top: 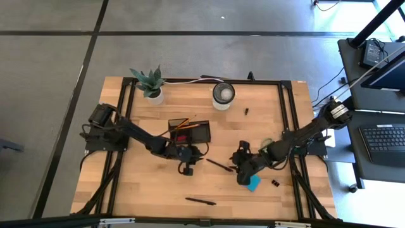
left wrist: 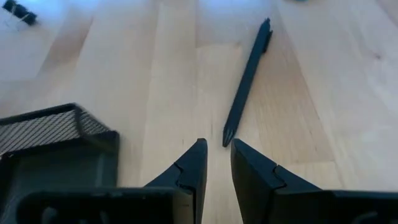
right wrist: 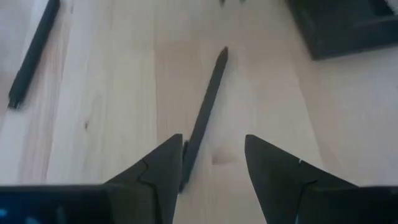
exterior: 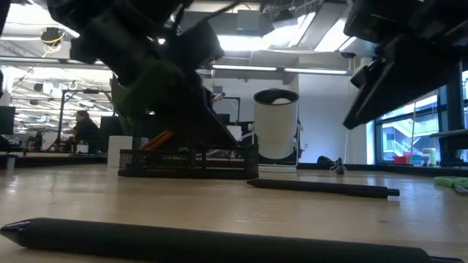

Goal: Pick and place office supplies into organizer
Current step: Put the top right black pen in the desk organizer

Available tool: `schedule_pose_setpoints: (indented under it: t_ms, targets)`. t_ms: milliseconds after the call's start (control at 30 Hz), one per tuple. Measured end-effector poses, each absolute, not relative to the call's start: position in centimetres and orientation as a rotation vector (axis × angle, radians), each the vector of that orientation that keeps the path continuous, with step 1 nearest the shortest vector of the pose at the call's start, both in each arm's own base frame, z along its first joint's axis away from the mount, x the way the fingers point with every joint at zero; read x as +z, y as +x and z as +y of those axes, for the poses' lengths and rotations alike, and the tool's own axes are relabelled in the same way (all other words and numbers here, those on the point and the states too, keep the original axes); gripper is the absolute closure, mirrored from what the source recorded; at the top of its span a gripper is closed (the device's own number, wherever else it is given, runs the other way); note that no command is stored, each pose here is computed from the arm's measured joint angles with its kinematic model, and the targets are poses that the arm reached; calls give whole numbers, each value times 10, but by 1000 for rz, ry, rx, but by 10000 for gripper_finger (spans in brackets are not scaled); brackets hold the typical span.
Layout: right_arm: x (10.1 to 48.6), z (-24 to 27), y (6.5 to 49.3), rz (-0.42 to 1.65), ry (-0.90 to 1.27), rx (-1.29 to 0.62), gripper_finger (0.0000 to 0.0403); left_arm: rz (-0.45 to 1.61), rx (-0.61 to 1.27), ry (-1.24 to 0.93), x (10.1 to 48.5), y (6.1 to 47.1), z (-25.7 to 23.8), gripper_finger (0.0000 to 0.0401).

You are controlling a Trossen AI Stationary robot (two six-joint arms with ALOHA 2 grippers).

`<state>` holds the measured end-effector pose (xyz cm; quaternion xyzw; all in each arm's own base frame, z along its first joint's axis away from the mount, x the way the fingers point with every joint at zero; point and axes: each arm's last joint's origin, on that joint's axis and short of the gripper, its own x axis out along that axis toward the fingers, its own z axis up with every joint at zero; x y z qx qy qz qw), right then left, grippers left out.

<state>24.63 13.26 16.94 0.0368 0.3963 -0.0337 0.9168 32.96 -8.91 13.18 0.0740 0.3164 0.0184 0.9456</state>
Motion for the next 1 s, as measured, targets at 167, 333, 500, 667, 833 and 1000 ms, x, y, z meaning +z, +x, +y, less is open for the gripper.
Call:
schedule_pose_setpoints:
  t_ms: [167,333,500,667,833,1000]
  targets:
    - [160,143,245,809,100,-101,226,669,0,205,117,344,-96,335]
    - [146,149,249,820,113,-113,226,680,-27,236,105,359,-103,336]
    - [127,152,253,855,129,-149,226,693,-17,230,98,363,-104,336]
    - [111,154,257,865,177,-188,226,706,-13,220,97,362,-104,336]
    - [100,155,259,864,203,-238,226,712,-23,225,97,362,-104,336]
    - [96,158,257,876,185,-247,234,712,-36,240,101,361,-104,336]
